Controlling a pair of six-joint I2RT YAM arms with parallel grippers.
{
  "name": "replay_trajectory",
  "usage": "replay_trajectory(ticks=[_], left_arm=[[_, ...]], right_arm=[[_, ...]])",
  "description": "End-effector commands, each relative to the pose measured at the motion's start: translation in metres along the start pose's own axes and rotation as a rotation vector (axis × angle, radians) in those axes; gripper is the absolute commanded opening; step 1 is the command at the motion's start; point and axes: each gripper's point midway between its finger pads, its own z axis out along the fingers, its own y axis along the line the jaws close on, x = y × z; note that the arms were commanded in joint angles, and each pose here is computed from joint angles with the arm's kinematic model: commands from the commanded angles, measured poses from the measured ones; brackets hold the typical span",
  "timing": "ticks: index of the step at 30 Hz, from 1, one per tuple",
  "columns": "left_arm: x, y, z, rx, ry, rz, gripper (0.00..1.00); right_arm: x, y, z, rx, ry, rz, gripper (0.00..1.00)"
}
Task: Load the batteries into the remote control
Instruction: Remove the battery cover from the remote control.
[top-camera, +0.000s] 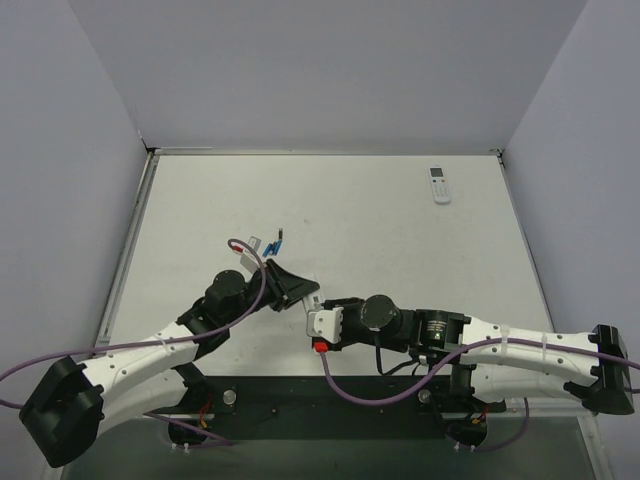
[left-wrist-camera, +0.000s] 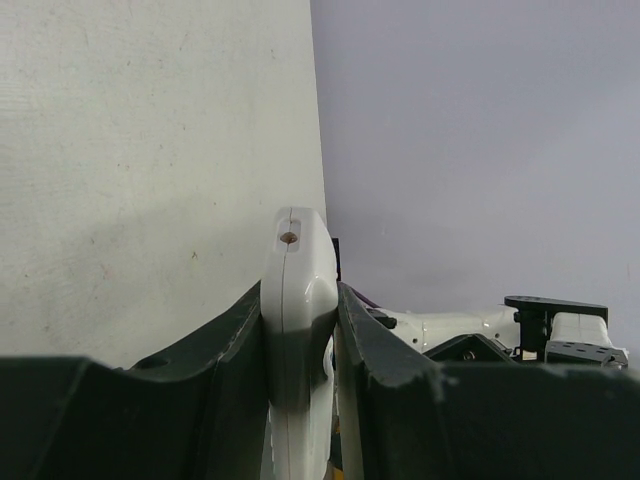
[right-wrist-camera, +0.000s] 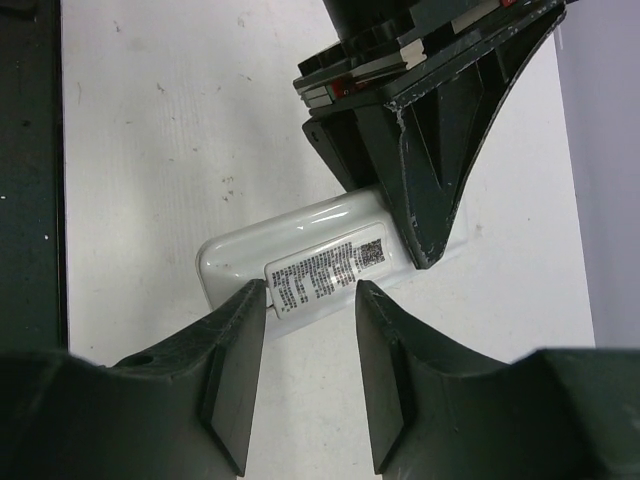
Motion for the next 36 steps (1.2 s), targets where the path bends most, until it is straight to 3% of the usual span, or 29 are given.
replay_trajectory(ticks=[1,11,36], left_arm=[[0.033,-0.070,-0.015,0.198,0.205,0.019,0.00],[0.013,-0.030,-0.016,-0.054,0.101,0.176,0.00],[0.018,0.005,-0.006,-0.164,0.139,0.224,0.00]], right_arm=[[-0.003,-0.052,0.001,0.246,0.020,-0.048,0.35],[-0.013,-0.056,0.001,0.250,-0.010,-0.035,0.32],[0.002,-0.083,0.017,0.346,0.019,0.028,0.24]])
